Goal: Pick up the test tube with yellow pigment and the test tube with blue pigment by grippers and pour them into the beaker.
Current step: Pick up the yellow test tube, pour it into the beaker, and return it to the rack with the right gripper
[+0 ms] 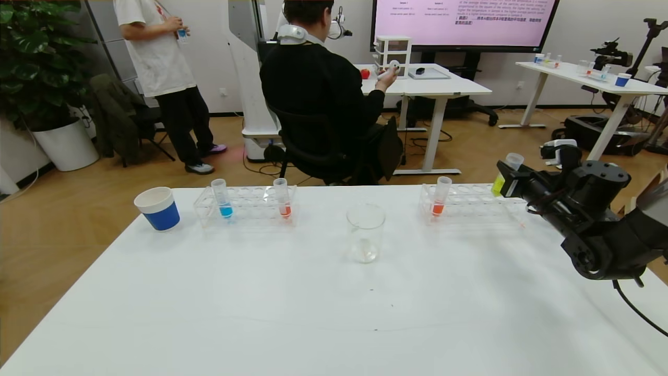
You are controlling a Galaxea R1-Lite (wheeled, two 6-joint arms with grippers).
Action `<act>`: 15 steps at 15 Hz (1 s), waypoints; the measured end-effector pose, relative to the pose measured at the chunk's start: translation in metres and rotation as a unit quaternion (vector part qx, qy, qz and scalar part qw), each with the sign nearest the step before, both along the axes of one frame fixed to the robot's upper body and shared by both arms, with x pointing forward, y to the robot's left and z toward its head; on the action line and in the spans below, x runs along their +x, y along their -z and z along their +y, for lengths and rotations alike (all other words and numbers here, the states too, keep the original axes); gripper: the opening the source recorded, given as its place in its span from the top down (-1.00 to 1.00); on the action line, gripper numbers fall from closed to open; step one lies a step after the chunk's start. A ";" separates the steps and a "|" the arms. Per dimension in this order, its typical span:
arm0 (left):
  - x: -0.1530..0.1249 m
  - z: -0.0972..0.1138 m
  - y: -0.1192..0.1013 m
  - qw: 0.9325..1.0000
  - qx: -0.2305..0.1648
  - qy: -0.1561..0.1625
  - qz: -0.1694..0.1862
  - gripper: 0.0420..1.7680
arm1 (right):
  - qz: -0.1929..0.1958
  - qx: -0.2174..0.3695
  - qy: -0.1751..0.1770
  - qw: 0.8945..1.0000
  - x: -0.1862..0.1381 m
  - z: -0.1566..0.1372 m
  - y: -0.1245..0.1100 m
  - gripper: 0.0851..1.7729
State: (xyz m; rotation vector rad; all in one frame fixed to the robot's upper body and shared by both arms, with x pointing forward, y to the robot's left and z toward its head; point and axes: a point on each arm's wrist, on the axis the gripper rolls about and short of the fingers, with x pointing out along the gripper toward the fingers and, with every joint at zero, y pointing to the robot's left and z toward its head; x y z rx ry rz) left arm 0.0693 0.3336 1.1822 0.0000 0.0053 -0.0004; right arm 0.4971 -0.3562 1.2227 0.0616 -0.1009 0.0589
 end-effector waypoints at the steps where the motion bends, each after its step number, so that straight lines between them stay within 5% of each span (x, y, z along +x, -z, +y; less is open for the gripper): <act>1: 0.000 0.000 0.000 1.000 0.000 0.000 0.000 -0.98 | -0.003 0.000 0.001 1.000 -0.002 0.000 -0.006 0.49; 7: 0.000 0.000 0.000 1.000 0.000 0.000 0.000 -0.98 | 0.006 -0.006 -0.026 1.000 0.002 0.012 -0.030 0.49; 12: 0.000 0.000 0.000 1.000 0.000 0.000 0.000 -0.98 | -0.032 -0.056 -0.139 0.988 0.018 0.057 -0.074 0.49; 15: 0.000 0.000 0.000 1.000 0.000 0.000 0.000 -0.98 | -0.078 -0.107 -0.232 0.964 0.022 0.102 -0.089 0.49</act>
